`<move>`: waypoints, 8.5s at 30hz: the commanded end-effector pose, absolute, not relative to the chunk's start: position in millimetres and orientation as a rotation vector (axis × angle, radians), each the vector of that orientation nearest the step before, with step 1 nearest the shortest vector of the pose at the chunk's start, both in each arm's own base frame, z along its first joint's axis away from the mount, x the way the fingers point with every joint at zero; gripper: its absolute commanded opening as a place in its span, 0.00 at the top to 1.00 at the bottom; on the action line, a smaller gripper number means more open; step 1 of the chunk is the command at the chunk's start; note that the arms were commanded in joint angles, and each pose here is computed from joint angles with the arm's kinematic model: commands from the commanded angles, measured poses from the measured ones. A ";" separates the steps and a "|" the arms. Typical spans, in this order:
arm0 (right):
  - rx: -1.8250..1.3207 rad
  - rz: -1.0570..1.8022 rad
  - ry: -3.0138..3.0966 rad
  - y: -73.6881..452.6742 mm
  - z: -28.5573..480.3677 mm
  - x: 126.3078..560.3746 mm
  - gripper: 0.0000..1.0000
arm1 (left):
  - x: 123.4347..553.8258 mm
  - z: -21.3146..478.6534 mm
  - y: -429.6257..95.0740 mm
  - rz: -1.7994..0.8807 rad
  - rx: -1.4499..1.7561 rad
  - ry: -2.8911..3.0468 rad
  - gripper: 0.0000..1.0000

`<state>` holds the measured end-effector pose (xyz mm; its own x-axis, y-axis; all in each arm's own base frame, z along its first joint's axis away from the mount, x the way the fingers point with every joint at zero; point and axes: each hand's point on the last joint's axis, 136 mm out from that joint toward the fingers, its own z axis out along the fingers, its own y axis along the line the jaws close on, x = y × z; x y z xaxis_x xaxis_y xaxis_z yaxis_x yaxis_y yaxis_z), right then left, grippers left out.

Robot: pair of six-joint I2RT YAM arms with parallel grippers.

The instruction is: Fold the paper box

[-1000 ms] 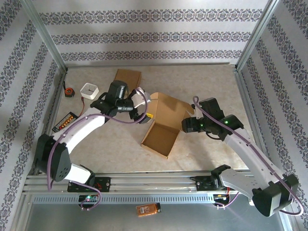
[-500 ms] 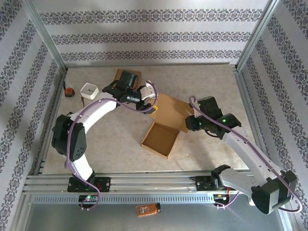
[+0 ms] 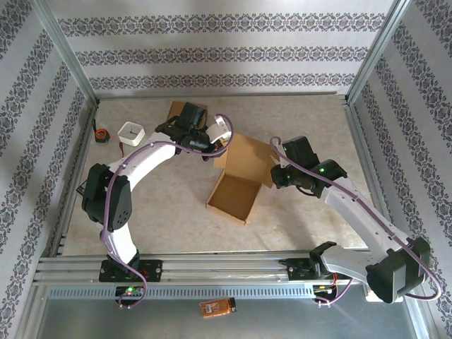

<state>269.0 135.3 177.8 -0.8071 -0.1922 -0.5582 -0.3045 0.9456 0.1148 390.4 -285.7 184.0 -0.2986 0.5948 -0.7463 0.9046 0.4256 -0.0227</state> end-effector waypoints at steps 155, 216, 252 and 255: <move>0.325 0.687 2.657 114.0 126.9 355.1 0.56 | 379.7 146.0 -298.3 -0.867 -0.328 2.481 0.44; 0.290 0.551 2.800 117.9 47.4 336.6 0.48 | 377.5 49.2 -330.3 -0.941 -0.257 2.641 0.50; 0.181 1.106 2.768 188.5 7.9 301.6 0.84 | 321.3 128.1 -235.5 -1.216 -0.361 2.273 0.00; 0.191 1.121 2.745 185.2 6.5 301.6 0.86 | 326.2 118.6 -241.1 -1.193 -0.334 2.332 0.00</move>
<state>325.4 205.8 55.5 -0.9620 0.1494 -0.2288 -0.0846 0.6332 0.7693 312.5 -215.1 83.9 -0.8305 -0.4851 -0.2737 -0.1451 0.6628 -0.7346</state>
